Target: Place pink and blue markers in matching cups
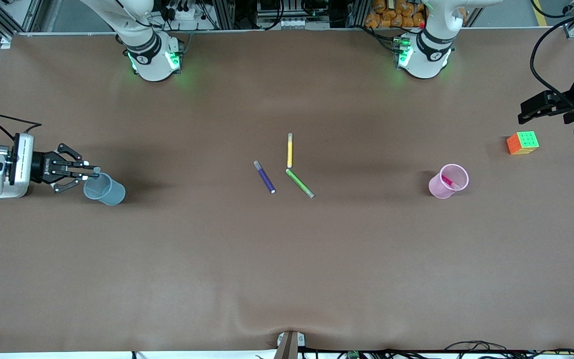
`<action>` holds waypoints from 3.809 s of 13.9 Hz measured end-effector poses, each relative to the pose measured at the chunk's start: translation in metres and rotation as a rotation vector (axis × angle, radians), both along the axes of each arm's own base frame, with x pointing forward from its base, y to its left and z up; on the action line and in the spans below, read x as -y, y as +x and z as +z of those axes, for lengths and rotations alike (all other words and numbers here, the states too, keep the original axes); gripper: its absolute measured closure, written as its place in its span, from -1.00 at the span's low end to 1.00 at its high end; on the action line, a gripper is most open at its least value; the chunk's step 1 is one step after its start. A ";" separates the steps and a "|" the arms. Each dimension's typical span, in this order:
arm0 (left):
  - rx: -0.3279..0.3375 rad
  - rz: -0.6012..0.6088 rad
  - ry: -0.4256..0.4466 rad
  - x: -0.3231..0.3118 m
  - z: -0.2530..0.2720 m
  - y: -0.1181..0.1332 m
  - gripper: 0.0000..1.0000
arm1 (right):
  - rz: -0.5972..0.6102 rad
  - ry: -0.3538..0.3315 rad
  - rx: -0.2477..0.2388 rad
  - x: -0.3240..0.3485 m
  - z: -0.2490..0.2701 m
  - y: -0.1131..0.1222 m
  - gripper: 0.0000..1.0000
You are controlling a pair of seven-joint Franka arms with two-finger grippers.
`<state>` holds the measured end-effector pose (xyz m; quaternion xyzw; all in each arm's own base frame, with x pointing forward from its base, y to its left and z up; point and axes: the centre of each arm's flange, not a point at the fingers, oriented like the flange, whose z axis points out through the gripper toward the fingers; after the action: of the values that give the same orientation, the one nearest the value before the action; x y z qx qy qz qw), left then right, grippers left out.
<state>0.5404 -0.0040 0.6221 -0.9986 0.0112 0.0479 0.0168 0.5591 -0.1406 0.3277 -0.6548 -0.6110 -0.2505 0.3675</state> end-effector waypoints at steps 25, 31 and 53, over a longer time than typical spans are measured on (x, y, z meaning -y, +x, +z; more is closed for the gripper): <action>-0.001 0.000 0.000 0.000 0.000 0.000 -1.00 | -0.239 -0.309 -0.202 -0.003 0.103 0.030 -1.00; 0.000 -0.008 -0.001 0.000 0.000 0.000 -1.00 | -0.502 -0.670 -0.313 -0.059 0.191 0.018 -1.00; 0.001 -0.007 -0.001 -0.001 0.000 0.000 -1.00 | -1.369 -0.835 -0.693 -0.086 0.290 -0.028 -1.00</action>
<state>0.5409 -0.0029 0.6225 -0.9986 0.0147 0.0475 0.0165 0.5315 -0.0547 0.6179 -0.9984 0.0210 0.0412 0.0312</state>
